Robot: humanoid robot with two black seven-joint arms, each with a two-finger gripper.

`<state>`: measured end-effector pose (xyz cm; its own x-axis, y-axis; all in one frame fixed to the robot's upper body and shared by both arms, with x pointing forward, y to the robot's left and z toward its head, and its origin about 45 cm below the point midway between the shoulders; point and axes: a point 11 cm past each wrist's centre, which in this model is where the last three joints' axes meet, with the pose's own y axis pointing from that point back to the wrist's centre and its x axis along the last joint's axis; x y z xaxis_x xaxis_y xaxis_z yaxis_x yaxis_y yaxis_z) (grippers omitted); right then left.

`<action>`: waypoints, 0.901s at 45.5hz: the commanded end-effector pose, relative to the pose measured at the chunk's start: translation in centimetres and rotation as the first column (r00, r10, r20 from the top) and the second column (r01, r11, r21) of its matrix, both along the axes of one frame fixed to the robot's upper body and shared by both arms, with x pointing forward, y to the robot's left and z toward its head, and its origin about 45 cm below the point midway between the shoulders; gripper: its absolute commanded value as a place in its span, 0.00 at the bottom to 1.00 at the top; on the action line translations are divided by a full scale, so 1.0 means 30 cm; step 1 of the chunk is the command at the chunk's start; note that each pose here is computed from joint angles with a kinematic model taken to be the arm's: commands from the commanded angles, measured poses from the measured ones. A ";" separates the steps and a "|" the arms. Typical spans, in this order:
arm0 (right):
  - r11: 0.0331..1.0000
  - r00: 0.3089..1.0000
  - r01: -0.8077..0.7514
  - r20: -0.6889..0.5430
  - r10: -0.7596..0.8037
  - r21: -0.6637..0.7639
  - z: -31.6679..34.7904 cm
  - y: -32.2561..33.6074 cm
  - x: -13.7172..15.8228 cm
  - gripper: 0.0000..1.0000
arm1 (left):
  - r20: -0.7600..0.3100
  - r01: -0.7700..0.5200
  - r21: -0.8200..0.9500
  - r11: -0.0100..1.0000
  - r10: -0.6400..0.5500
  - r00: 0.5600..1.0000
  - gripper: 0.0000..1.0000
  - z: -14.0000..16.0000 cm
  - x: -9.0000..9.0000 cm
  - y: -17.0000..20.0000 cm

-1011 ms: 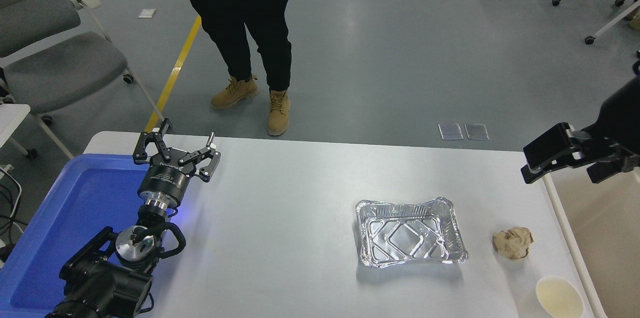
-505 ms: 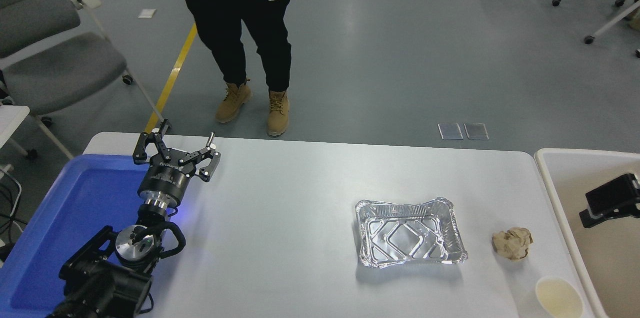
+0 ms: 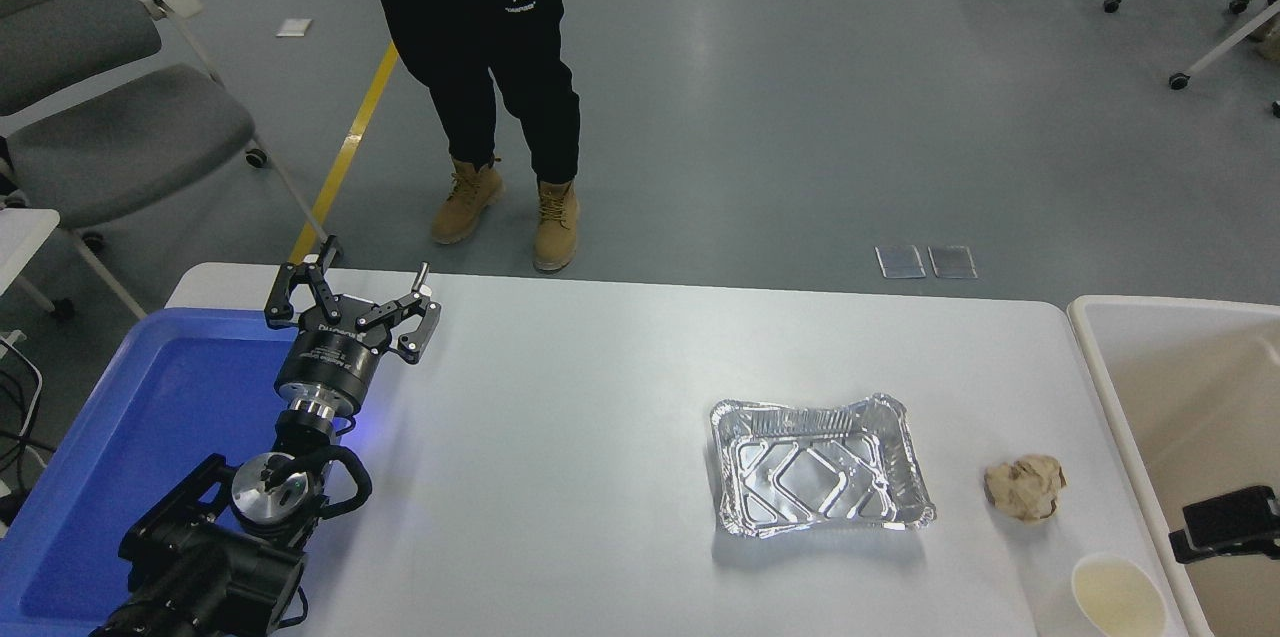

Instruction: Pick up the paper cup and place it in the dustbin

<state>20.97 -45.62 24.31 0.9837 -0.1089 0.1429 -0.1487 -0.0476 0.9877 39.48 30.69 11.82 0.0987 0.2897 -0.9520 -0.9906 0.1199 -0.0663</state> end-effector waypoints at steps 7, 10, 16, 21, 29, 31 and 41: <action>0.999 0.999 -0.040 0.034 0.040 0.003 -0.151 0.001 0.005 1.00 | 0.000 0.000 0.000 1.000 0.000 1.000 0.99 0.000 0.000 0.000; 0.999 0.999 -0.042 0.031 0.042 0.001 -0.162 0.000 0.004 1.00 | 0.000 0.000 0.000 1.000 0.000 1.000 0.99 0.000 0.000 0.000; 0.998 0.998 -0.056 0.022 0.056 -0.003 -0.216 0.001 -0.005 1.00 | 0.000 0.000 0.000 1.000 0.000 1.000 0.99 0.000 0.000 0.000; 0.998 0.998 -0.065 0.016 0.065 -0.004 -0.266 0.000 -0.016 1.00 | 0.000 0.000 0.000 1.000 0.000 1.000 0.99 0.000 0.000 0.000; 0.995 0.995 -0.098 -0.001 0.098 -0.023 -0.317 -0.031 -0.039 1.00 | 0.000 0.000 0.000 1.000 0.000 1.000 0.99 0.000 0.000 0.000; 0.994 0.995 -0.104 0.004 0.104 -0.024 -0.326 -0.030 -0.038 1.00 | 0.000 0.000 0.000 1.000 0.000 1.000 0.99 0.000 0.000 0.000; 0.993 0.994 -0.108 0.006 0.108 -0.036 -0.369 -0.037 -0.039 1.00 | 0.000 0.000 0.000 1.000 0.000 1.000 0.99 0.000 0.000 0.000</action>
<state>20.12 -46.43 15.03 0.9878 -0.0117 0.1550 -0.1553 -0.0375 0.9872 39.48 30.68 11.81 0.0987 0.2899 -0.9519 -0.9905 0.1203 -0.0660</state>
